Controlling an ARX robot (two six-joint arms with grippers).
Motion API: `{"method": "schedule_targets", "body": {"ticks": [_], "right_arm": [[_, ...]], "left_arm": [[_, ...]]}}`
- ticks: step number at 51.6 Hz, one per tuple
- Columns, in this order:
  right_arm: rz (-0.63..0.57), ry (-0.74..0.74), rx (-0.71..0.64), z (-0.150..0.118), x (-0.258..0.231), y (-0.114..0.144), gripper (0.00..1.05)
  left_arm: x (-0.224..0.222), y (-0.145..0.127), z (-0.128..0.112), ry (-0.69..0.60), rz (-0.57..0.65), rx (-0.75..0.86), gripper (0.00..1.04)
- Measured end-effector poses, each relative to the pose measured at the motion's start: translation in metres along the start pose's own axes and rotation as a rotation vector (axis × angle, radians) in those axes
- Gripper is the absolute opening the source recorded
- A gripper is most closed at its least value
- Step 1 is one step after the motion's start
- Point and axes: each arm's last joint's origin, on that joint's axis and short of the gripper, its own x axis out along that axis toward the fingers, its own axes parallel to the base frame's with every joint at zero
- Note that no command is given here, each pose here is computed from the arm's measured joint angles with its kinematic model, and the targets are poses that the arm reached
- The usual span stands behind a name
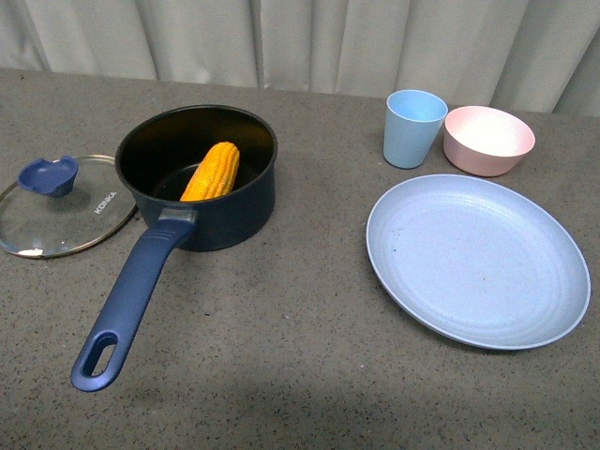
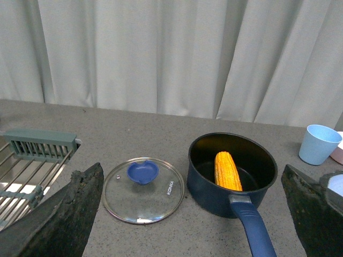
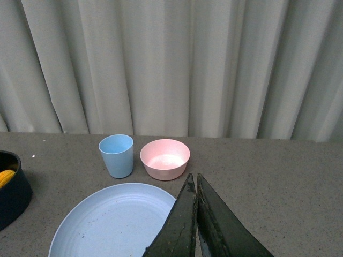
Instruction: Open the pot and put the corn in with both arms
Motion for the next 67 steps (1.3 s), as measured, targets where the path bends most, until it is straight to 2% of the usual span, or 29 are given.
{"method": "schedule_targets", "body": {"ticks": [30,35,47,49,67], "right_arm": [[0.000,-0.002,0.000,0.000,-0.013,0.000,0.01],[0.002,0.035,0.000,-0.005,-0.021,0.000,0.01],[0.002,0.005,0.000,-0.003,-0.024,0.000,0.01],[0.002,0.005,-0.002,-0.003,-0.024,0.000,0.03],[0.002,0.004,-0.002,-0.003,-0.024,0.000,0.57]], "left_arm": [[0.000,0.000,0.000,0.000,0.000,0.000,0.98],[0.000,0.000,0.000,0.000,0.000,0.000,0.98],[0.000,0.000,0.000,0.000,0.000,0.000,0.98],[0.000,0.000,0.000,0.000,0.000,0.000,0.98],[0.000,0.000,0.000,0.000,0.000,0.000,0.98]]}}
